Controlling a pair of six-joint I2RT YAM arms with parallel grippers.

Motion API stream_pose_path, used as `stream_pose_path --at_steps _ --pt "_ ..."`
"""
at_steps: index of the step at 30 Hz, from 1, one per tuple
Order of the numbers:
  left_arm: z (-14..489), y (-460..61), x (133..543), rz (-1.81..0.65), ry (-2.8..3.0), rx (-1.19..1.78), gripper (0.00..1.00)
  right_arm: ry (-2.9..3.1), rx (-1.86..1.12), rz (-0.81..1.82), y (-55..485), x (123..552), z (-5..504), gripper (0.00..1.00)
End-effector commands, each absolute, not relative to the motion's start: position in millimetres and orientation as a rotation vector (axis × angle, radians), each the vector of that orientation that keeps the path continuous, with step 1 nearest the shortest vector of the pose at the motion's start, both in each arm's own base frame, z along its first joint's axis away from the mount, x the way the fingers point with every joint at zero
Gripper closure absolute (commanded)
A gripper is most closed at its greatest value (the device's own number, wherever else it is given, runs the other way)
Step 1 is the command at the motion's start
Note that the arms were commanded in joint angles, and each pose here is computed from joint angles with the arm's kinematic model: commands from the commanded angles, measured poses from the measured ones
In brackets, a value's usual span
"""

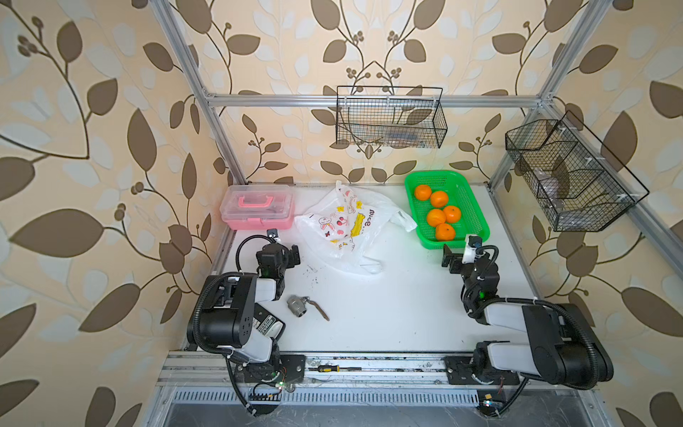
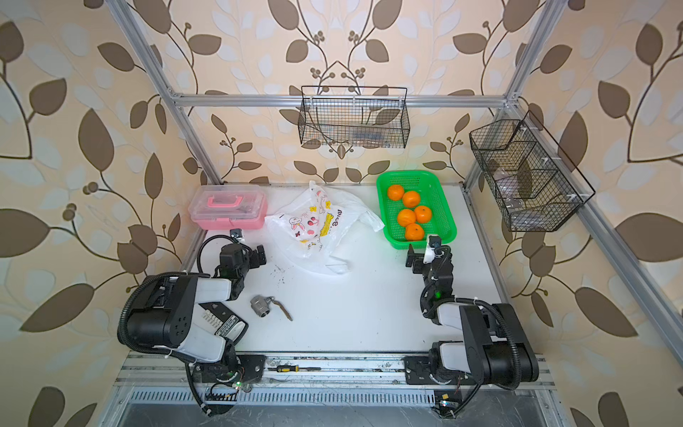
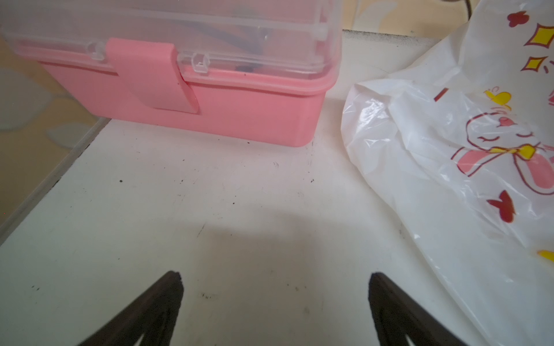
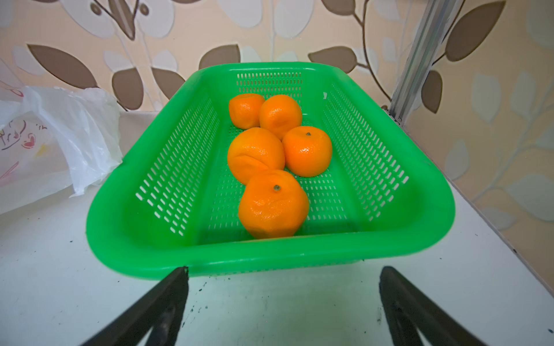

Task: Place the oranges into plastic bags & tie knots
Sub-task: Pick up the plastic bag at the center of the board.

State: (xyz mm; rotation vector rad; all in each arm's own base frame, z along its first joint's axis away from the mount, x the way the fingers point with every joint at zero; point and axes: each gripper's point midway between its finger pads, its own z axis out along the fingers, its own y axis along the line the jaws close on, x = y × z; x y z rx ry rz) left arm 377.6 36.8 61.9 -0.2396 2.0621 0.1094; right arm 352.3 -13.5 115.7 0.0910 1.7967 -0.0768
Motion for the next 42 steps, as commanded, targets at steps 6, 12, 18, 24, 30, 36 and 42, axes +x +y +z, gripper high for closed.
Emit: stream_pose_path --at_steps 6,12,18,24,30,36,42 --pt "76.1 33.6 384.2 0.076 2.018 -0.240 0.01 1.792 0.076 -0.075 -12.1 353.7 116.9 0.00" --pt "76.2 33.8 384.1 0.078 2.018 -0.241 0.01 1.791 0.075 -0.076 -11.6 353.7 117.0 0.00" --pt "76.2 33.9 384.1 0.077 2.018 -0.241 0.01 1.794 0.077 -0.077 -11.9 353.6 116.2 0.00" --pt "76.5 33.8 384.6 0.078 2.017 -0.240 0.01 1.793 0.075 -0.071 -11.8 353.8 116.5 0.00" --pt "76.1 34.2 384.3 0.078 2.018 -0.242 0.01 1.792 0.076 -0.044 -12.3 353.9 116.7 0.00" --pt "97.9 38.9 382.0 0.101 1.965 -0.263 0.01 1.776 0.162 -0.053 -28.1 347.8 131.6 0.00" --pt "158.6 55.3 342.2 0.137 1.896 -0.415 0.01 1.778 0.288 -0.052 -40.6 328.0 172.9 0.00"
